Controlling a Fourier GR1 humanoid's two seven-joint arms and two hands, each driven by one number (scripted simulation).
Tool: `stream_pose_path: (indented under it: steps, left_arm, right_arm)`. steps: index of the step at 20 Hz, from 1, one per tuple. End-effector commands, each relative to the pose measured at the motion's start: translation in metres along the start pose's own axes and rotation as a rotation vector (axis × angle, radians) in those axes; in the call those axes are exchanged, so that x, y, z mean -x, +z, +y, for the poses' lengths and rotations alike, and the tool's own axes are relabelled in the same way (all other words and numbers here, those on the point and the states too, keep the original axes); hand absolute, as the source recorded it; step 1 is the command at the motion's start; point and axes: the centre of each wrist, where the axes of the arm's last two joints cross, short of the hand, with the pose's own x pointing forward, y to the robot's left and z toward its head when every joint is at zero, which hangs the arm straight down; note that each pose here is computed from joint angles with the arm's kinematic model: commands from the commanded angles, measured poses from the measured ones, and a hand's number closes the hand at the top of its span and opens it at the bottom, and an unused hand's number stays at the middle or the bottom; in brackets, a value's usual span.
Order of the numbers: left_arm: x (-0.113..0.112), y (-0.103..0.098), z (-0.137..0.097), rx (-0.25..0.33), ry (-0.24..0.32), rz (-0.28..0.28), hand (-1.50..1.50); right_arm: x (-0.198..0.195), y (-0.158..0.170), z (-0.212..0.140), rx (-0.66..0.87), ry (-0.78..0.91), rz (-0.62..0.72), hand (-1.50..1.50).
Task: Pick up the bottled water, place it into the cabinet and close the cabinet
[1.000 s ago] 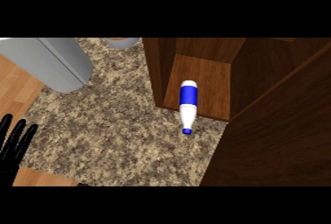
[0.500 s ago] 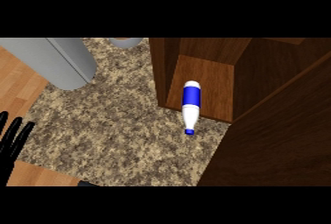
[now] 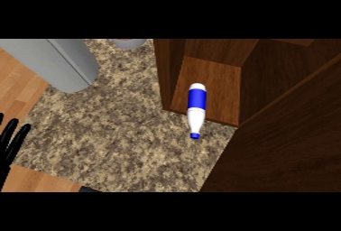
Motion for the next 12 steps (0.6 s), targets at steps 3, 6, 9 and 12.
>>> stream_pose_path:
  steps: [3,6,9,12]
  left_arm:
    - [-0.002,-0.001,0.003,0.007,0.007,-0.005,-1.50]
    - [-0.002,-0.002,0.004,0.014,0.001,-0.001,-1.50]
    - [-0.005,-0.008,0.003,0.031,0.002,-0.020,-1.50]
    - [-0.008,-0.010,0.003,0.049,-0.002,-0.024,-1.50]
  right_arm:
    - [-0.001,-0.016,0.008,0.017,-0.080,-0.050,1.50]
    - [0.007,-0.018,0.014,-0.026,-0.156,-0.056,1.50]
    - [0.010,-0.019,0.017,-0.050,-0.205,-0.082,1.50]
    - [0.012,-0.018,0.012,-0.003,-0.213,-0.091,1.50]
